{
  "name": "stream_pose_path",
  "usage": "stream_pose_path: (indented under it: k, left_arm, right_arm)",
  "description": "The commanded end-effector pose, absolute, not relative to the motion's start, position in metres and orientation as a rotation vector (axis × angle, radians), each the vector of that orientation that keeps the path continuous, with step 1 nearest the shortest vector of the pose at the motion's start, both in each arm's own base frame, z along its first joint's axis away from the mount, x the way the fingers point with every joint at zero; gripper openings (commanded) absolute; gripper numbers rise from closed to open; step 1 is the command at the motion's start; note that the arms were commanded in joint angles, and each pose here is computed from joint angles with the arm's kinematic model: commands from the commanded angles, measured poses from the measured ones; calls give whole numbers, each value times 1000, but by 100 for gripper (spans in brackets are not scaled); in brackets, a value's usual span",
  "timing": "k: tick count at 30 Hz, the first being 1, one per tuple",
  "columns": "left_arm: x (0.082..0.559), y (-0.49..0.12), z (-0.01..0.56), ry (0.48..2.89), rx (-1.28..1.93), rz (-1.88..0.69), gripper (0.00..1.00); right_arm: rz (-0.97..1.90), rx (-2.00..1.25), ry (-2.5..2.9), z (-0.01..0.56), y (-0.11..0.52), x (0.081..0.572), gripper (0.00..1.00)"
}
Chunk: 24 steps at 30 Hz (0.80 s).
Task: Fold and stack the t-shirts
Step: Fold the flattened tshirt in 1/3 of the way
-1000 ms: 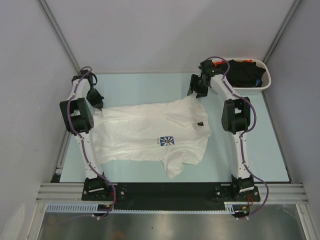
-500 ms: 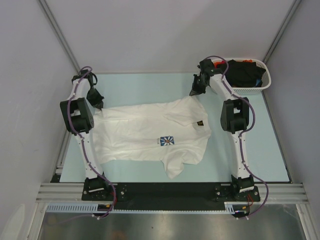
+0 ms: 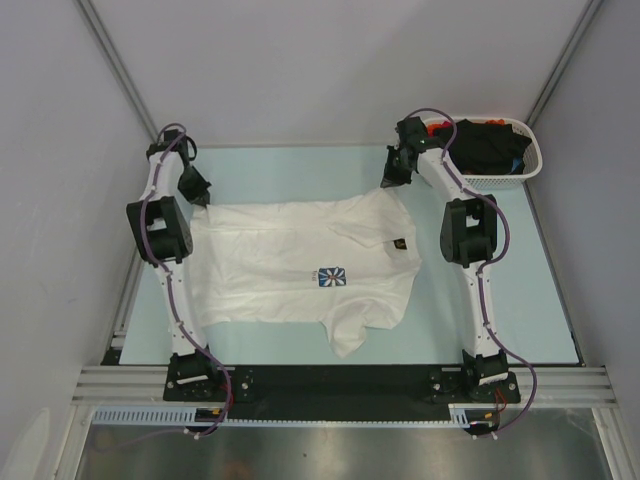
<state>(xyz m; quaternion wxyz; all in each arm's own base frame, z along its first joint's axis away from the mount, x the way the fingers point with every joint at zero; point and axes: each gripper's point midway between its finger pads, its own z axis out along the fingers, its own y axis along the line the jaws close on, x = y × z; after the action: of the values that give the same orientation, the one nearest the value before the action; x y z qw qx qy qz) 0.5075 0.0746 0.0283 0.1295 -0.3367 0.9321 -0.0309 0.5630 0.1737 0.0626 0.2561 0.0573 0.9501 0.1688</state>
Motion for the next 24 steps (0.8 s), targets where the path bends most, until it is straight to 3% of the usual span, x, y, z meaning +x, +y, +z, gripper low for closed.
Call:
stream_pose_path:
  k: [1, 11, 19, 20, 21, 22, 24]
  left_arm:
    - [545, 65, 60, 2573, -959, -184, 0]
    - [588, 59, 94, 2396, -937, -319, 0]
    - [594, 60, 78, 2397, -960, -350, 0]
    - [593, 62, 78, 2397, -959, -374, 5]
    - [592, 63, 74, 2406, -963, -392, 21]
    - [588, 61, 75, 2417, -960, -420, 56]
    - [578, 63, 70, 2446, -958, -407, 77]
  right_arm:
    - [426, 145, 2420, 97, 172, 593, 0]
    - [398, 140, 2208, 124, 173, 639, 0]
    - [387, 135, 2164, 114, 173, 661, 0]
    - [391, 138, 2181, 111, 173, 658, 0]
    - [384, 150, 2208, 103, 169, 654, 2]
    - [377, 149, 2235, 97, 169, 648, 11]
    - [354, 151, 2281, 93, 164, 633, 33]
